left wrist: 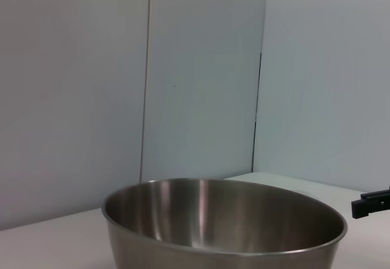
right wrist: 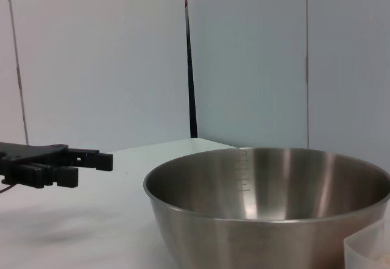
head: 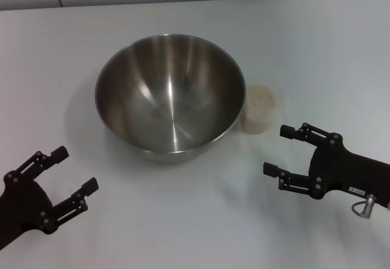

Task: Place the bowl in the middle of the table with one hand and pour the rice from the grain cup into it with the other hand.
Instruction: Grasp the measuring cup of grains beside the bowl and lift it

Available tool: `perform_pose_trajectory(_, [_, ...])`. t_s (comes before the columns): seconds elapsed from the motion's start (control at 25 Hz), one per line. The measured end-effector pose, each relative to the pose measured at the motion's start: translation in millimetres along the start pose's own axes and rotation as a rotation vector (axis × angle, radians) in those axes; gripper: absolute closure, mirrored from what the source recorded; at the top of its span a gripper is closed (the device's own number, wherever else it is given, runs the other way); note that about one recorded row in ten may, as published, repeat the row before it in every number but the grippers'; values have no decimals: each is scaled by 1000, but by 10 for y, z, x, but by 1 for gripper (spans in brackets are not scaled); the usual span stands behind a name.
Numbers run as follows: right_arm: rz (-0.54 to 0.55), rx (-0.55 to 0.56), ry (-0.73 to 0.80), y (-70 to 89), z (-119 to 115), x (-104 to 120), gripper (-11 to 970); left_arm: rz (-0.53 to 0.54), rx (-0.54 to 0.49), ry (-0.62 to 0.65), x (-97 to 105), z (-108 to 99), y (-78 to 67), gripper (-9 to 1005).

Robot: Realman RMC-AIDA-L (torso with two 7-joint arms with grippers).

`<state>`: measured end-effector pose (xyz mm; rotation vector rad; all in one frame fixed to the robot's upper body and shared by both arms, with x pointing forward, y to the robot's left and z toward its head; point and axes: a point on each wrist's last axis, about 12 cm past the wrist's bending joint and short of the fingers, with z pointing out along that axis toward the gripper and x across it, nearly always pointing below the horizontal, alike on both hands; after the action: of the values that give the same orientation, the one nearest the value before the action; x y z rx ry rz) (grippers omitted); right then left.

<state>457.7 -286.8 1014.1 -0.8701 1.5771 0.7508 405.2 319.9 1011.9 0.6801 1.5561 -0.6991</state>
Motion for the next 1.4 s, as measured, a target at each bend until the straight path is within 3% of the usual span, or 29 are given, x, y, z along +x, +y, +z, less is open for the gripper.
perform_pose_trajectory(0.48, [35, 37, -41, 76, 4, 33, 139, 3, 11, -9, -35, -8, 33, 180])
perform_pose_trajectory(0.64, [52, 162, -141, 236, 6, 96, 140, -2, 12, -13, -34, 6, 26, 180])
perform_pose_trajectory(0.72, [59, 327, -202, 360, -4, 163, 141, -3, 11, -14, -33, 9, 24, 180])
perform_pose_trajectory(0.76, [59, 327, -202, 360, -4, 163, 141, -4, 10, -15, -33, 8, 23, 180])
perform_pose_trajectory(0.92, [49, 574, -209, 464, 19, 248, 142, -9, 7, -20, -33, -9, 12, 179])
perform_pose_trajectory(1.16, [29, 702, -153, 407, 107, 283, 144, -12, 10, -32, -45, -23, 2, 179])
perform_pose_trajectory(1.4, [26, 684, -105, 318, 222, 289, 148, -15, 10, -36, -46, -34, -5, 179])
